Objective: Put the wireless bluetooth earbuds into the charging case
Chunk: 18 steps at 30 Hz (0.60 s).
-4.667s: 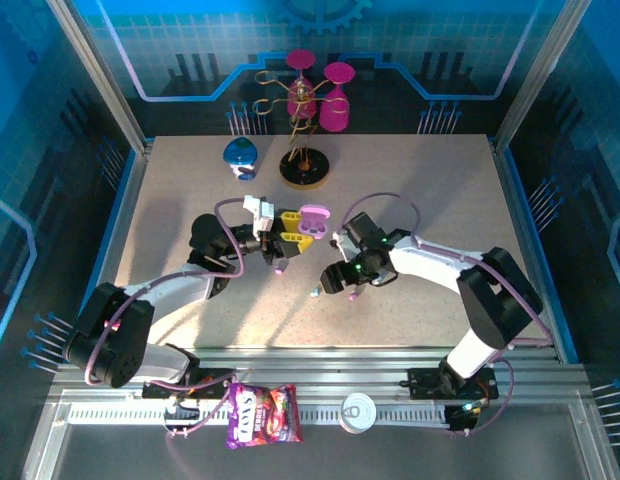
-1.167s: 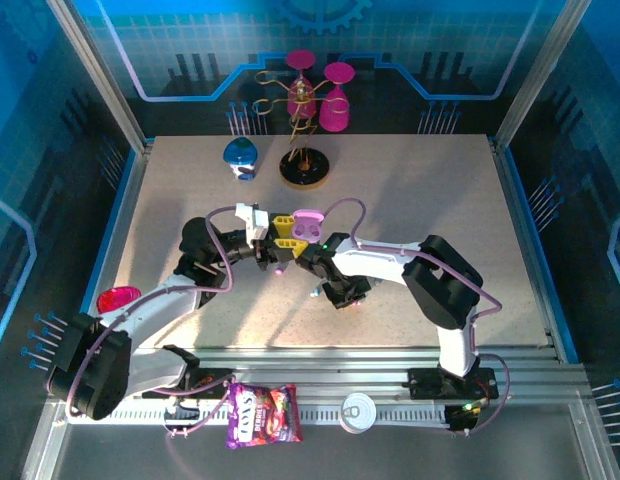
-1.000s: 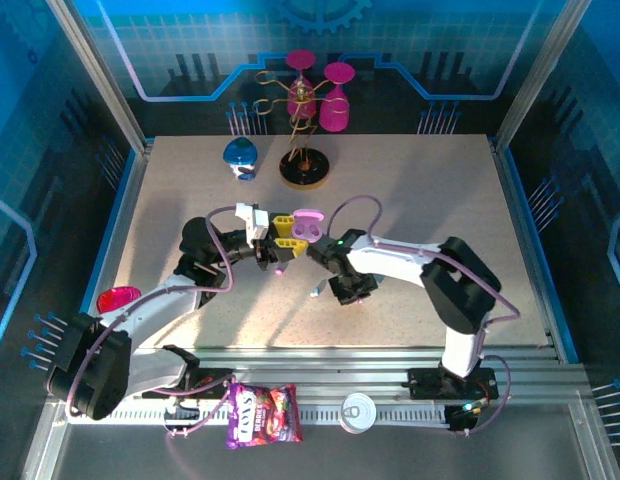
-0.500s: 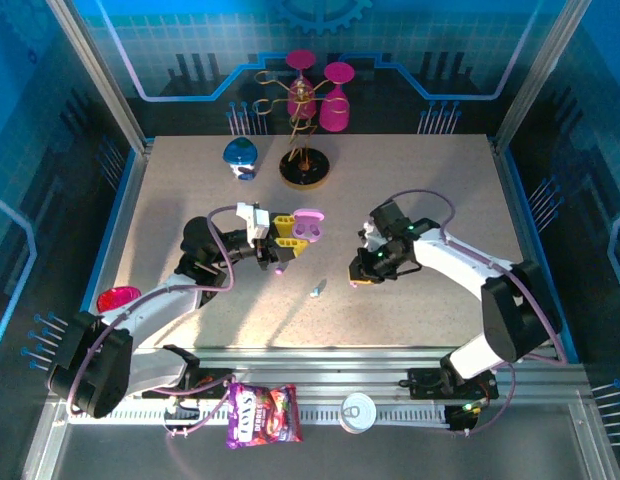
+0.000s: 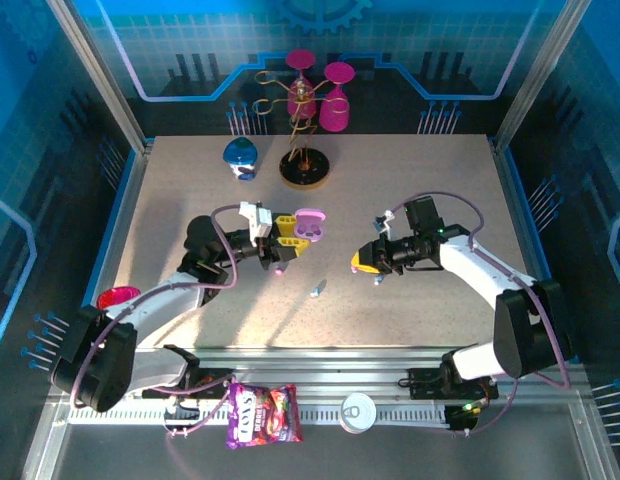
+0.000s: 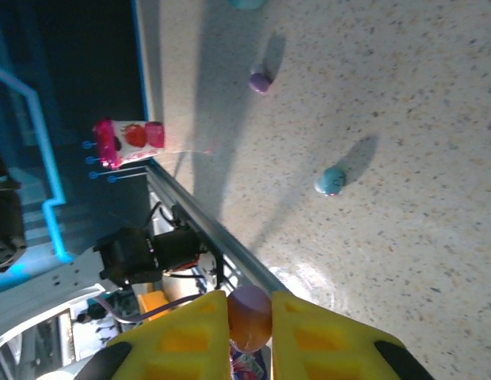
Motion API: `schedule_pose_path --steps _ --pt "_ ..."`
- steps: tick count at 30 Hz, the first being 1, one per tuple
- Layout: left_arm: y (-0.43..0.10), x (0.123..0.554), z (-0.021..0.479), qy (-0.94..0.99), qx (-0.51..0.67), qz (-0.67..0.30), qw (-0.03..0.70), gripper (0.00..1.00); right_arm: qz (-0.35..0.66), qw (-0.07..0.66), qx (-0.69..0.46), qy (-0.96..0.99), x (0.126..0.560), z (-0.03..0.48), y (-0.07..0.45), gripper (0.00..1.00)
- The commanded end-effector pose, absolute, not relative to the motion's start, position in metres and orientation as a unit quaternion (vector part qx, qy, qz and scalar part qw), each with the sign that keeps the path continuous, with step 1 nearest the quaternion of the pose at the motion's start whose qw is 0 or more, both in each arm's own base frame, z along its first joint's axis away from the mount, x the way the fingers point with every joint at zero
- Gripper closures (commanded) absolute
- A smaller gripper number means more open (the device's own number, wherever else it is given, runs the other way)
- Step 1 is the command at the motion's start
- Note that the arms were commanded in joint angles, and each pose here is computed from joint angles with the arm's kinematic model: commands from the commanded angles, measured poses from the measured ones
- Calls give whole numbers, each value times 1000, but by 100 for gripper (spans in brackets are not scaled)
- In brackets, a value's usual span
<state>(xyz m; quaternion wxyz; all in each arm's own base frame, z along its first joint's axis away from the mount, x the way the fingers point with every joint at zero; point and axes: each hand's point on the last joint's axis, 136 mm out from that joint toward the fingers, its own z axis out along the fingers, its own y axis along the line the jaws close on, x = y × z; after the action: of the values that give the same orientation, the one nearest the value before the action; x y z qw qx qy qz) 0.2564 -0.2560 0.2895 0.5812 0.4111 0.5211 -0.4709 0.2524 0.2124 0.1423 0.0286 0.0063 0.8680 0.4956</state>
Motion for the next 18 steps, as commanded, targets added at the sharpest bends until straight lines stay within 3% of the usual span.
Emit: schedule_pose_path --steps 1,18 --pt "-255 257 295 511 410 -476 587 71 556 33 -14 830 249 167 218 85" --pt "-280 256 267 526 434 -487 546 72 589 142 -101 789 249 245 230 86"
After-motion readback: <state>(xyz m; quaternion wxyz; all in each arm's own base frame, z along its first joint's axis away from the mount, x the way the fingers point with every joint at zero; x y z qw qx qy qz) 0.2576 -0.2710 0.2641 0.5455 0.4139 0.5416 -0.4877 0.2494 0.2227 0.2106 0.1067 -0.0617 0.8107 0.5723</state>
